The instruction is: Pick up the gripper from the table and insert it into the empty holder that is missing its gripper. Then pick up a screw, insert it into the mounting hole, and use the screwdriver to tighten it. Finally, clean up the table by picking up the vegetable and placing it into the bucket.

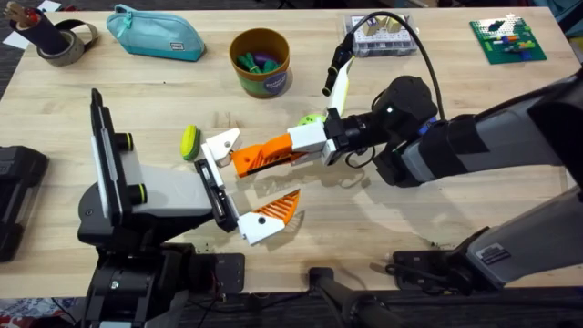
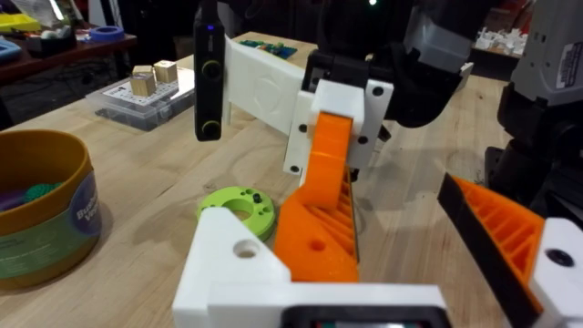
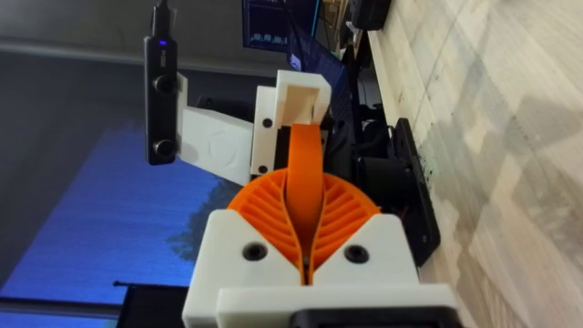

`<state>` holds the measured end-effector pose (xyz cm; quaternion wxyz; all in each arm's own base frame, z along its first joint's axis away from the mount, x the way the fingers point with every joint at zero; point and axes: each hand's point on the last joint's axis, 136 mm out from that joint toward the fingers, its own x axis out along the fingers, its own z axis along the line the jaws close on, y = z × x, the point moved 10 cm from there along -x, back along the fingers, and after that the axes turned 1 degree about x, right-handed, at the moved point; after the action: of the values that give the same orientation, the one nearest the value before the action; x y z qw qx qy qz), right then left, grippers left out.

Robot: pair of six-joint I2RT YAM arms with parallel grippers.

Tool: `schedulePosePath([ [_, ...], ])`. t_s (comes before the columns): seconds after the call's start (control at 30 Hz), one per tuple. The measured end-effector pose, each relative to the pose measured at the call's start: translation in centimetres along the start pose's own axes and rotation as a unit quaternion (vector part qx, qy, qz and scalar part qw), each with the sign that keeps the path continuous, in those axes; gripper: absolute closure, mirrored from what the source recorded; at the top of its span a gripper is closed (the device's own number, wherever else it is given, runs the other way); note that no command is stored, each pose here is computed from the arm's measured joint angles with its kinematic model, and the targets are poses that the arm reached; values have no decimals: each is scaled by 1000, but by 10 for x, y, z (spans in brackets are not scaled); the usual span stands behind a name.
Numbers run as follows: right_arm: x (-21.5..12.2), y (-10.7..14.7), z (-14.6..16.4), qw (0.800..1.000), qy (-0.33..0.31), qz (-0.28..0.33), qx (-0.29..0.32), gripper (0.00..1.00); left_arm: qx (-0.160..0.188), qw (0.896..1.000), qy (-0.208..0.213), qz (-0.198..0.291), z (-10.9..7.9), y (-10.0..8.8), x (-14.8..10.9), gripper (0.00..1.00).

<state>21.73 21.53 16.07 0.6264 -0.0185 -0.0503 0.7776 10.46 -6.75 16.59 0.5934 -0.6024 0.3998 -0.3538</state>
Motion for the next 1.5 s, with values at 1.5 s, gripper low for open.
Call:
schedulePosePath([
  [1.5, -8, -10, 16, 998, -7, 56, 20, 980, -4, 1000, 17, 0, -2, 0, 0, 14],
])
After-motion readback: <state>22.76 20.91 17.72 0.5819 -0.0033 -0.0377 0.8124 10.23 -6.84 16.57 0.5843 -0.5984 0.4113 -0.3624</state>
